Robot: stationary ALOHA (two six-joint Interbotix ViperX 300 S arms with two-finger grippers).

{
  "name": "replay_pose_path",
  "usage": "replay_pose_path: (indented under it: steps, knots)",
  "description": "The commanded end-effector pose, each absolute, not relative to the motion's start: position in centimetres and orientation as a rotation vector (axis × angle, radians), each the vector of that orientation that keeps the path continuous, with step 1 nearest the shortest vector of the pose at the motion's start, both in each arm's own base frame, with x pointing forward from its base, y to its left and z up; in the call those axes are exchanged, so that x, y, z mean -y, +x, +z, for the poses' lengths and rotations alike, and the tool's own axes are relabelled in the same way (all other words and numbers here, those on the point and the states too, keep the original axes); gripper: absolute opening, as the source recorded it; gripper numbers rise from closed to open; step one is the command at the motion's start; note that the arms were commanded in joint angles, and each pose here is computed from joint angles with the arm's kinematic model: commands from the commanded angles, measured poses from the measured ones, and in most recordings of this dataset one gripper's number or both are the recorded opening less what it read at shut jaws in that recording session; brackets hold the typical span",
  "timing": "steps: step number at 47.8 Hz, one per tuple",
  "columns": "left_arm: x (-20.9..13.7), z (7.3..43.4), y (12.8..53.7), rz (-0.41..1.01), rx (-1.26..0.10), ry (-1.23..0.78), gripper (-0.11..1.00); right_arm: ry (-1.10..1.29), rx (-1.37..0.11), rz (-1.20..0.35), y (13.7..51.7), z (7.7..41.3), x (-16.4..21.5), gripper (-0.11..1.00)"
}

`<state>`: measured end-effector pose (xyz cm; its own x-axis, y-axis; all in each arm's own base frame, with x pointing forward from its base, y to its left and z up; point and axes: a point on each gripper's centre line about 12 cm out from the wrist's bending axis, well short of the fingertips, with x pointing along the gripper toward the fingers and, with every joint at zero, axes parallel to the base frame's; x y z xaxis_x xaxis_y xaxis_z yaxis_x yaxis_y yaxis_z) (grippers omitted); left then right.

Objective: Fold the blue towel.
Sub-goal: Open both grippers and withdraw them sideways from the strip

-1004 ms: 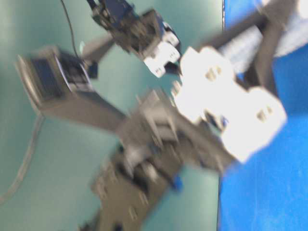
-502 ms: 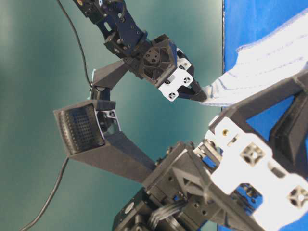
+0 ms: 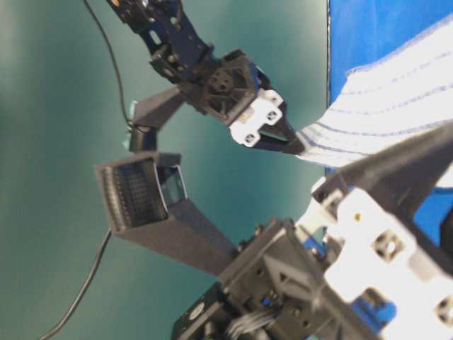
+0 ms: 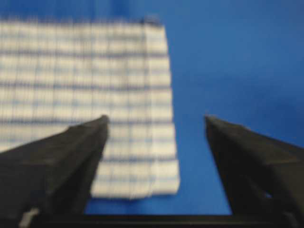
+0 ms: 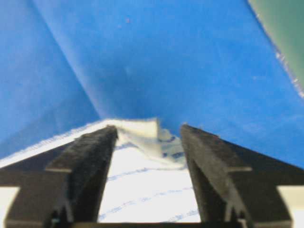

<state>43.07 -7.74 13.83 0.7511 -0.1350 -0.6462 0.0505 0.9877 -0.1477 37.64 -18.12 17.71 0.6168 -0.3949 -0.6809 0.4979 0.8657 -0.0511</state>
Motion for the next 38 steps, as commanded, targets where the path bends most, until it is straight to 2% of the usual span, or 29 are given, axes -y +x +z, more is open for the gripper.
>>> replay_pose_path:
  steps: [1, 3, 10, 18, 30, 38]
  knots:
    - [6.8, 16.9, 42.6, -0.089, -0.678, -0.13, 0.86, 0.128, -0.674, -0.51, 37.1, 20.6, 17.7, 0.6]
    - [6.4, 17.5, 42.1, -0.082, -0.685, -0.132, 0.87, 0.126, -0.662, -0.511, 36.6, 21.2, 17.5, 0.58]
    - [4.5, 19.9, 40.0, -0.052, -0.668, -0.132, 0.77, 0.11, -0.612, -0.488, 34.8, 23.3, 15.7, 0.53]
    - [1.6, 22.1, 37.3, -0.006, -0.589, -0.113, 0.77, 0.095, -0.532, -0.442, 32.6, 25.5, 13.3, 0.53]
    - [-1.9, 24.7, 33.1, 0.069, -0.346, -0.071, 0.77, 0.085, -0.368, -0.329, 28.7, 27.2, 9.5, 0.53]
    - [-2.9, 26.0, 30.3, 0.102, -0.186, -0.037, 0.77, 0.077, -0.295, -0.303, 26.1, 27.8, 8.2, 0.53]
